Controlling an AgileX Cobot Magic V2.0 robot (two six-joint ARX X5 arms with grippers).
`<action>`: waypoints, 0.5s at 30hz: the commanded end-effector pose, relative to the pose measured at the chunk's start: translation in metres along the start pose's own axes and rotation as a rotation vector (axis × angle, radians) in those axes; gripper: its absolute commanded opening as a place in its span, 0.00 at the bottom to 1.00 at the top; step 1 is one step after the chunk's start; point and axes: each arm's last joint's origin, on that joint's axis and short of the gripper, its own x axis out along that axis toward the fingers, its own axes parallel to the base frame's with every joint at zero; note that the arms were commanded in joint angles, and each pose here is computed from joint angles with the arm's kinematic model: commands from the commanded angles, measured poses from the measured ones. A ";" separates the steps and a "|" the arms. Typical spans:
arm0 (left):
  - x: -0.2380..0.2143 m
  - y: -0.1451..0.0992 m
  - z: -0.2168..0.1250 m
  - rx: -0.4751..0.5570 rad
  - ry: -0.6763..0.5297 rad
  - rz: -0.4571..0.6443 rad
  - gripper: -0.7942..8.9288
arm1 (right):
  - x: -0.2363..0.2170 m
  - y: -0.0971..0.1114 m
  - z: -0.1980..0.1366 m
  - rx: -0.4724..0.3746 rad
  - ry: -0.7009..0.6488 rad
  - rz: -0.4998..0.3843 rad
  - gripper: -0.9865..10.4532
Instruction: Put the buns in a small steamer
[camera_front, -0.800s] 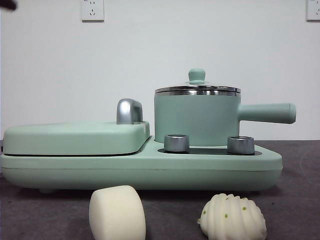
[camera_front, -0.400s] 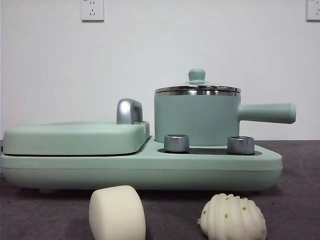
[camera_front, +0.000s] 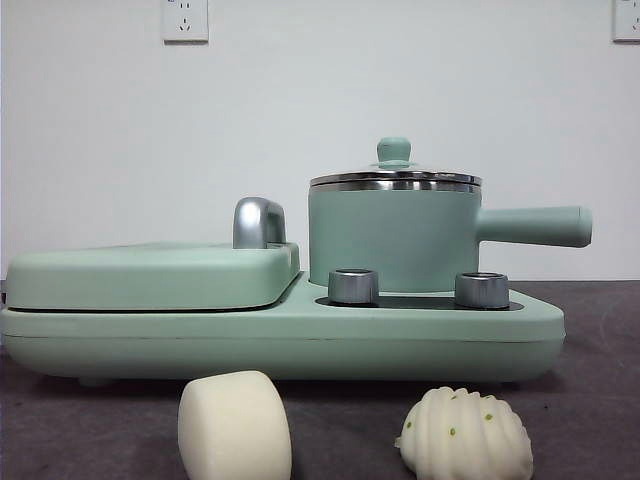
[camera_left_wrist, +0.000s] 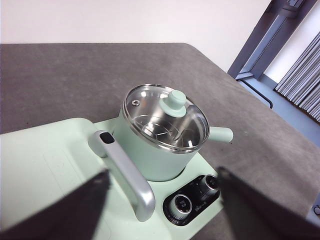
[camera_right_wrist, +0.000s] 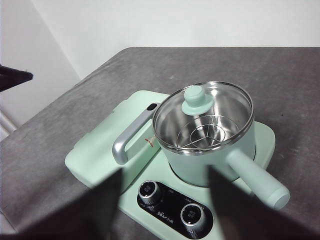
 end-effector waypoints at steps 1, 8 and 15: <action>0.000 -0.001 0.005 0.024 -0.014 -0.010 0.58 | -0.002 0.002 0.006 -0.028 -0.019 0.000 0.48; 0.005 0.000 0.010 -0.017 -0.042 -0.019 0.58 | -0.002 0.002 0.006 -0.028 -0.019 0.001 0.48; 0.024 0.008 0.016 -0.057 0.056 -0.012 0.60 | -0.002 0.002 0.006 -0.028 -0.019 0.001 0.48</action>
